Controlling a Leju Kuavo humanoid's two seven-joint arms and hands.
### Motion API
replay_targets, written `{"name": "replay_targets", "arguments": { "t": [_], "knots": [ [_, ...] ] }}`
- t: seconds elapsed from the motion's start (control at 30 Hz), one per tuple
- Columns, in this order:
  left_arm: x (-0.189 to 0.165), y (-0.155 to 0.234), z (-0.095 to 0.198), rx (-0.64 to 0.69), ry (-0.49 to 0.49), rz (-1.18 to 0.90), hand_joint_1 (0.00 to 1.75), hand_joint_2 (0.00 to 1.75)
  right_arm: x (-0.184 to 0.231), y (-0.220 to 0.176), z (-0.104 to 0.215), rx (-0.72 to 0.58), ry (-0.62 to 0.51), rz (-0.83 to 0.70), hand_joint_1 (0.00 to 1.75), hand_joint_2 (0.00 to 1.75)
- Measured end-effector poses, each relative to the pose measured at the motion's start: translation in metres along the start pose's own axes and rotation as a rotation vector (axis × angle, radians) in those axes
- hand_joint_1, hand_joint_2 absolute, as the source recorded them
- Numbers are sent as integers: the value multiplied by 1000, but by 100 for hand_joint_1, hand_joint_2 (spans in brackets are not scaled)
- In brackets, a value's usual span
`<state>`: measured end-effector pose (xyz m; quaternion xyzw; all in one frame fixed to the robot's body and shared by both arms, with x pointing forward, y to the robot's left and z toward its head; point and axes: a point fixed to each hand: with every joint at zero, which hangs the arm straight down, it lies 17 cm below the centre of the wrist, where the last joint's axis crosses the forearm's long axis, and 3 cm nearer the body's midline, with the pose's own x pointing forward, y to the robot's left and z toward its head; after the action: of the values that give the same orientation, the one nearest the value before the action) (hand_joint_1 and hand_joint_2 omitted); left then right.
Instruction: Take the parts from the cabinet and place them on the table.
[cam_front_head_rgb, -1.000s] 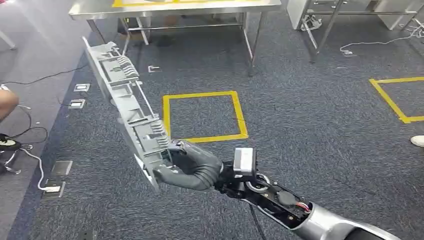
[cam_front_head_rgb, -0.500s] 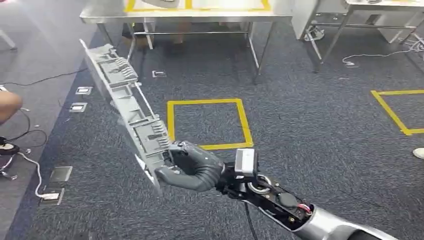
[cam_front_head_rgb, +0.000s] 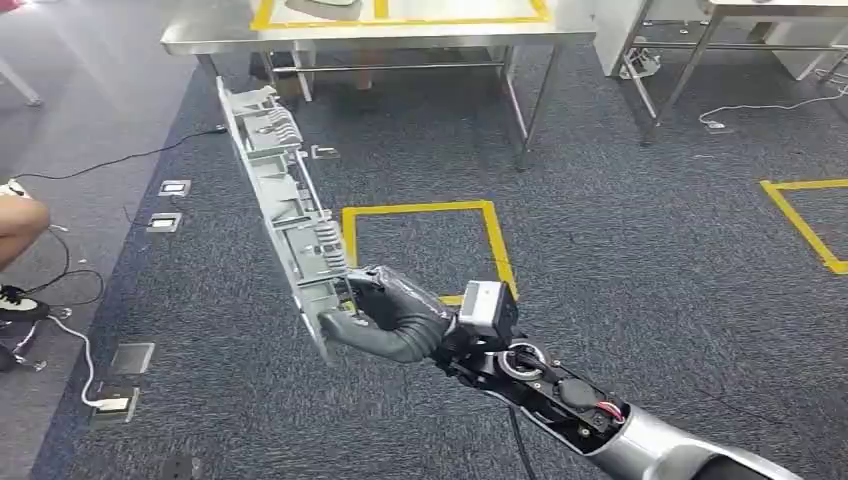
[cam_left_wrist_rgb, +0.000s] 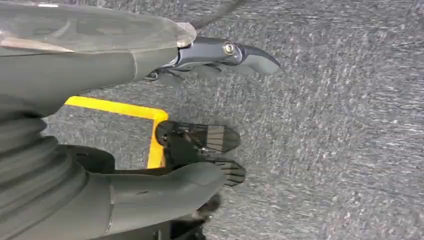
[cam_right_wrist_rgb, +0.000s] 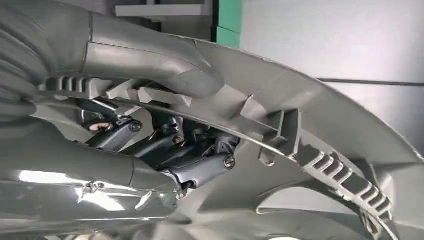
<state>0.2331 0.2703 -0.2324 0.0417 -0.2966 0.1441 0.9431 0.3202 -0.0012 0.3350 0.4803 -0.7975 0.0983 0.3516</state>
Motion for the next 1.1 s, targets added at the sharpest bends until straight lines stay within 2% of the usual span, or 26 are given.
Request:
{"name": "replay_targets", "arguments": {
  "t": [0.2,1.1],
  "knots": [
    [-3,9,1,26,-10,-3,0,175,-8,-3,3,-10,22,-2,175,175],
    [-5,5,1,23,-8,-16,0,175,-15,-13,1,-36,39,-4,175,175]
  ]
}}
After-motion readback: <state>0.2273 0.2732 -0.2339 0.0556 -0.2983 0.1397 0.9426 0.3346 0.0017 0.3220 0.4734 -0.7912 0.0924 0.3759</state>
